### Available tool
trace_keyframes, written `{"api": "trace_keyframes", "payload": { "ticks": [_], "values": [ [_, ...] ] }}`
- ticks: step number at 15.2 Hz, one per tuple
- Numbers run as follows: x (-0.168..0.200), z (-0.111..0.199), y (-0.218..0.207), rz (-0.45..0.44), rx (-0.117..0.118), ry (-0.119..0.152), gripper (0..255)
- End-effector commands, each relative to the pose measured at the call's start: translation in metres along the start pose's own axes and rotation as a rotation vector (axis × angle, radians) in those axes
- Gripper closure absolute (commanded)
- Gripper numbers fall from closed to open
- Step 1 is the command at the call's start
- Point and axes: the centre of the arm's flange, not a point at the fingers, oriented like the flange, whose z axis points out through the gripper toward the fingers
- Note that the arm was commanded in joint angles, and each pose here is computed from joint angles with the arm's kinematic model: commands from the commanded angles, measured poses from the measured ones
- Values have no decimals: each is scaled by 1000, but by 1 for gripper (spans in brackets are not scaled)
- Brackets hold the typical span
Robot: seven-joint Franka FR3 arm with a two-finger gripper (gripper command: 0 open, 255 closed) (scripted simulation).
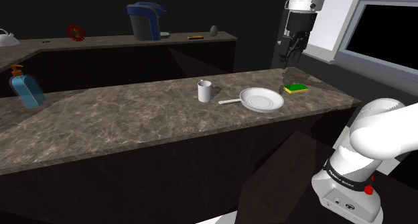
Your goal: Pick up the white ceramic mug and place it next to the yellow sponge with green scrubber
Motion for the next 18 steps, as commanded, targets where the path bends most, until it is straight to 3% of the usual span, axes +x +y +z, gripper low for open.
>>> {"api": "trace_keyframes", "payload": {
  "ticks": [1,18],
  "values": [
    [0,0,0,0,0,0,0],
    [206,93,3,-11,-7,-9,0]
  ]
}}
